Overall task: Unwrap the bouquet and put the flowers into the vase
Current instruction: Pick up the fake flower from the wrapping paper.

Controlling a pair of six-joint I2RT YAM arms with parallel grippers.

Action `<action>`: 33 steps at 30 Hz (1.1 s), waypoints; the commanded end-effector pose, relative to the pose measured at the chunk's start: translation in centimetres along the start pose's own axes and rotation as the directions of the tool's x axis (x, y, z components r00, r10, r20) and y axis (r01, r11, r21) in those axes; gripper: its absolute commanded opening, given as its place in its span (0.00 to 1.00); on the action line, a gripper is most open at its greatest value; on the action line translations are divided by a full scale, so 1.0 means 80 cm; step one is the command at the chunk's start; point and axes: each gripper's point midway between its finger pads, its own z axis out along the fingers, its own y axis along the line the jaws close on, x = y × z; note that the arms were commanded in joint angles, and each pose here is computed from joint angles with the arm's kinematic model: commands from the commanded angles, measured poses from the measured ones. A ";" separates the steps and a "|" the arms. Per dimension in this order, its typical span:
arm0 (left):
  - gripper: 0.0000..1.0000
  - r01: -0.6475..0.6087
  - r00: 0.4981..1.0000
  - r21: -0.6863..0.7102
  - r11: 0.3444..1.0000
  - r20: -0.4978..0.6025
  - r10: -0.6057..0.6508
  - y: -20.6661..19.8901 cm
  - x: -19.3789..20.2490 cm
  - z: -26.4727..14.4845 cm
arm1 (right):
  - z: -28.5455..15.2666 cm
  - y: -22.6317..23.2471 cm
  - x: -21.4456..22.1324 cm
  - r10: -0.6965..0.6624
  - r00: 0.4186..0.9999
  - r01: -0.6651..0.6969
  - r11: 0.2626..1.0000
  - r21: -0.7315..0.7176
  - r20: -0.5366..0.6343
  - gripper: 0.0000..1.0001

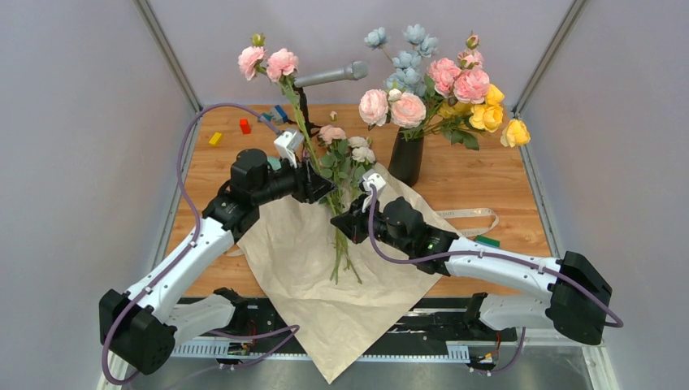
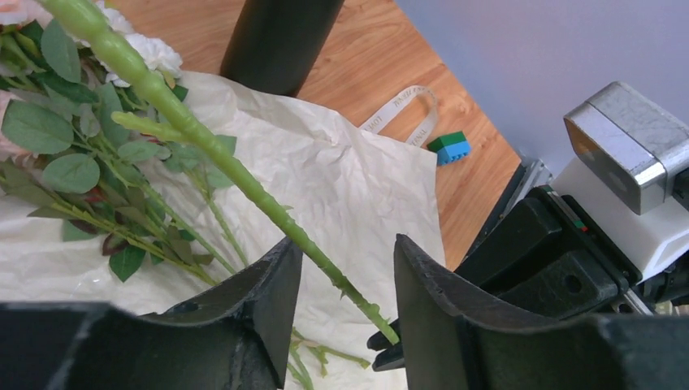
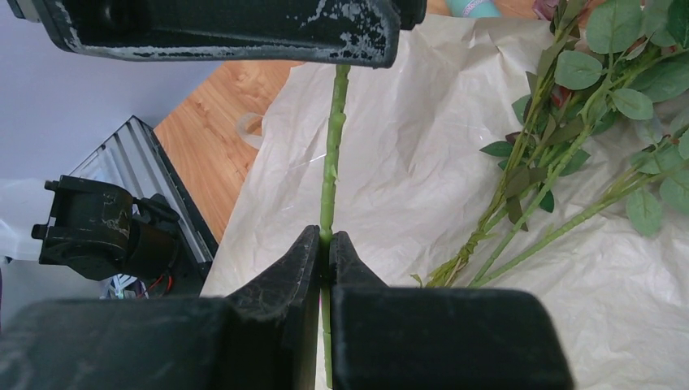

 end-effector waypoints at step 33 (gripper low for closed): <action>0.00 -0.241 0.970 0.188 0.952 0.063 0.233 -0.063 -0.023 -0.039 | -0.068 0.023 -0.076 -0.091 0.992 0.105 0.978 -0.182 0.084 0.69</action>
